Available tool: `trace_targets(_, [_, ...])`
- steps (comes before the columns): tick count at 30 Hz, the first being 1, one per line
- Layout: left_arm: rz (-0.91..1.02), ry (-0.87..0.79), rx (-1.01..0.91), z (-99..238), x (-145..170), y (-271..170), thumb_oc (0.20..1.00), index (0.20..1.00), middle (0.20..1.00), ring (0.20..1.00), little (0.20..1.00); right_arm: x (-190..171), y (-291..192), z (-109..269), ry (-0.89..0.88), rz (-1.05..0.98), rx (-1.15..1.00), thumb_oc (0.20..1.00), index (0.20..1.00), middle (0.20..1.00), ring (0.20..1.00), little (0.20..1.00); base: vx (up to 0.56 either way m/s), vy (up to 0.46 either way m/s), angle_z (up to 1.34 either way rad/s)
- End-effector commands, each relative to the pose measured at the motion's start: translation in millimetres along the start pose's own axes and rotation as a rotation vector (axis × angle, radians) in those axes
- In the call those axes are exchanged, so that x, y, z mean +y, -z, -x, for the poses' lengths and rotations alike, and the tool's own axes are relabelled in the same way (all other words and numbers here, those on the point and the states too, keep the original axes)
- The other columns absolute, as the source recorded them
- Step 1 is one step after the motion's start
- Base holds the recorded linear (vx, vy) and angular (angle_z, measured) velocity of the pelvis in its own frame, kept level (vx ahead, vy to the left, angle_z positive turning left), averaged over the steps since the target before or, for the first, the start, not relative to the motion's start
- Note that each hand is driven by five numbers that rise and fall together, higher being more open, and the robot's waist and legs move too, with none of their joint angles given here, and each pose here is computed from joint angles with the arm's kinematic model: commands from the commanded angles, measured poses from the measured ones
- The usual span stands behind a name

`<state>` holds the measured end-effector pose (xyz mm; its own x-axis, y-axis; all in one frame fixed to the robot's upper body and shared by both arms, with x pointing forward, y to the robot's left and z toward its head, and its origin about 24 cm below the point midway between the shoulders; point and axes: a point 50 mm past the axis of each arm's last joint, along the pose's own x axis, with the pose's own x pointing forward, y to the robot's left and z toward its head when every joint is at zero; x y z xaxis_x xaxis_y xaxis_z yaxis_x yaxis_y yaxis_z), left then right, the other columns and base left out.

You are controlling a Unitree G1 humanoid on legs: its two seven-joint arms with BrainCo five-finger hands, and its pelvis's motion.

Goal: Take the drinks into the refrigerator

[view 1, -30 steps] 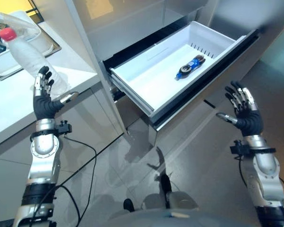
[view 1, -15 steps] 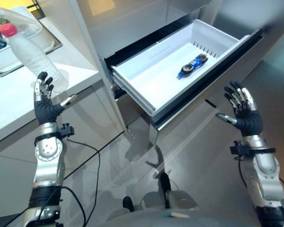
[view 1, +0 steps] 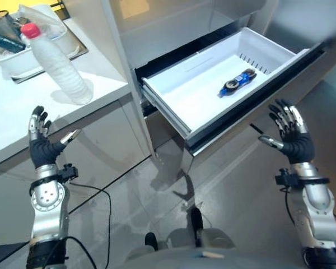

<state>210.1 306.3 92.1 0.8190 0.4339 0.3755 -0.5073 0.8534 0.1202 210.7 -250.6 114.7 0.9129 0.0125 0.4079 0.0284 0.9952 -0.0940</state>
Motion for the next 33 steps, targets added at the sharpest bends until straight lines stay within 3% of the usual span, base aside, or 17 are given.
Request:
trace_targets(1, [-0.030, -0.032, -0.130, -15.7, 14.1, -22.5, 1.000, 1.000, 1.000, 1.000, 1.000, -7.2, -28.8, -1.3, 0.053, -0.003, -0.174, 1.000, 1.000, 1.000, 1.000, 1.000, 0.01, -0.011, 0.10])
trace_targets(6, [-0.052, -0.035, -0.127, -24.3, 12.1, -21.8, 1.000, 1.000, 1.000, 1.000, 1.000, -6.8, -27.0, -1.9, 0.048, -0.002, -0.162, 1.000, 1.000, 1.000, 1.000, 1.000, 0.01, -0.004, 0.04])
trace_targets(19, [-0.116, -0.050, -0.167, -88.0, 4.6, -38.1, 1.000, 1.000, 1.000, 1.000, 1.000, 5.2, -25.6, -6.3, -0.053, -0.029, -0.141, 1.000, 1.000, 1.000, 1.000, 1.000, 0.00, 0.000, 0.00])
trace_targets(33, [0.012, -0.051, -0.092, -103.8, -0.5, -31.6, 1.000, 1.000, 1.000, 1.000, 1.000, 9.2, -25.9, -5.5, -0.072, -0.041, -0.136, 1.000, 1.000, 1.000, 1.000, 1.000, 0.00, 0.000, 0.00])
